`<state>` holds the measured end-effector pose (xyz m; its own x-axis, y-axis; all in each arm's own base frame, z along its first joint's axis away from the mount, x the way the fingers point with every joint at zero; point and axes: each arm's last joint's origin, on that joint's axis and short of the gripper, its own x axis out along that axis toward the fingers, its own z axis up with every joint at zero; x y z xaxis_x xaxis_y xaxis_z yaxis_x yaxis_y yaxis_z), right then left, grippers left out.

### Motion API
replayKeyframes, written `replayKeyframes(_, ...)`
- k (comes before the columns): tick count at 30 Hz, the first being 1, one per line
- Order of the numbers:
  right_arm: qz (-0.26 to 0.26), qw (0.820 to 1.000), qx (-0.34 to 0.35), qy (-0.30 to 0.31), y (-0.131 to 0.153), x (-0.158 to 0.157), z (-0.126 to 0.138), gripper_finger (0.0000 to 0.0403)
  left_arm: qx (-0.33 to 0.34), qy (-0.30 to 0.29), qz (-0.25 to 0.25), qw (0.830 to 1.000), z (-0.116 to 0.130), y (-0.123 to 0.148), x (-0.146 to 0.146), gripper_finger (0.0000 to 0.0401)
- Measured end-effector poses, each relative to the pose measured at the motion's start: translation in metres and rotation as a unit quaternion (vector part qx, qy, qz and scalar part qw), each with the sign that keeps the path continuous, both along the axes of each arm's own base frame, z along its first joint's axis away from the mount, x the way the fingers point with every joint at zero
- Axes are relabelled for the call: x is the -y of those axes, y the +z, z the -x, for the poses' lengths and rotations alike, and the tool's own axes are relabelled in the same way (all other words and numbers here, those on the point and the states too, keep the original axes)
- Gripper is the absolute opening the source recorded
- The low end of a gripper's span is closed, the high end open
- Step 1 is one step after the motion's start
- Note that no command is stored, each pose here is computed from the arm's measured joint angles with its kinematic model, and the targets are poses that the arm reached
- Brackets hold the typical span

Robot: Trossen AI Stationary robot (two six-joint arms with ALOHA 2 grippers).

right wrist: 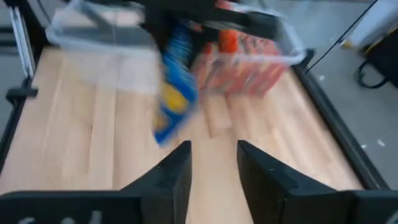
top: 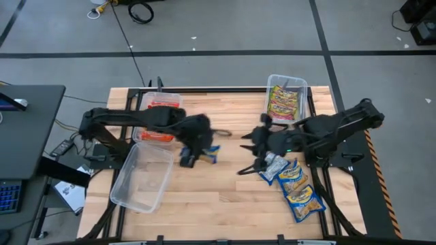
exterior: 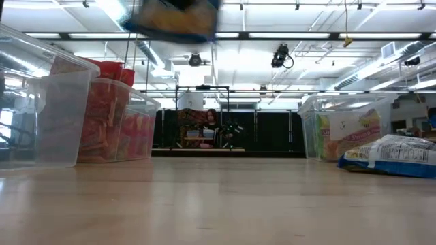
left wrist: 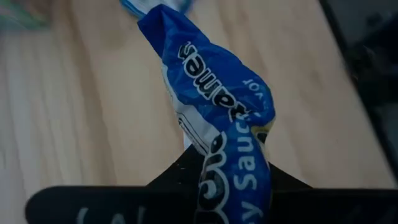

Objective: Sort Maruchan noodles
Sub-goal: Put the blue noodle pack into the bottom transparent bin

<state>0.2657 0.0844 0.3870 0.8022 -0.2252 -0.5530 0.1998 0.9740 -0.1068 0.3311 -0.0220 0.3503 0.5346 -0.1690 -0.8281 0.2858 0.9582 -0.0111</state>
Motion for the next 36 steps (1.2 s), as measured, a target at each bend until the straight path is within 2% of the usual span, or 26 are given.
replayKeyframes(5,-0.001,0.999,0.038,-0.026,0.016,0.004,0.020,0.0148,-0.078,-0.008,-0.017,0.997,0.050,0.020,0.033,0.0062)
replayKeyframes(8,-0.001,0.999,0.041,-0.028,0.017,0.004,0.021,0.0146,-0.142,0.002,-0.037,0.989,0.077,0.021,0.054,0.0055)
replayKeyframes(12,-0.002,0.999,0.034,-0.027,0.013,0.001,0.017,0.0147,-0.170,0.027,-0.078,0.982,0.112,0.028,0.077,0.0057)
replayKeyframes(14,-0.010,0.999,0.026,-0.022,0.009,-0.003,0.013,0.0146,-0.151,0.052,-0.080,0.984,0.128,0.036,0.083,0.0058)
replayKeyframes(18,-0.031,0.999,0.014,-0.019,0.001,-0.011,0.006,0.0146,-0.112,0.130,-0.048,0.984,0.171,0.040,0.080,0.0055)
replayKeyframes(23,-0.044,0.999,0.004,-0.019,-0.008,-0.024,0.001,0.0145,-0.108,0.163,-0.056,0.979,0.213,0.007,0.071,0.0055)
replayKeyframes(27,-0.058,0.998,0.001,-0.021,-0.013,-0.031,-0.001,0.0145,-0.099,0.147,-0.063,0.982,0.211,-0.029,0.071,0.0055)
replayKeyframes(32,-0.072,0.997,0.004,-0.028,-0.013,-0.033,0.000,0.0145,-0.055,0.094,-0.062,0.992,0.189,-0.069,0.074,0.0060)
replayKeyframes(36,-0.072,0.997,0.005,-0.030,-0.013,-0.032,0.000,0.0145,-0.029,0.079,-0.062,0.994,0.171,-0.100,0.065,0.0058)
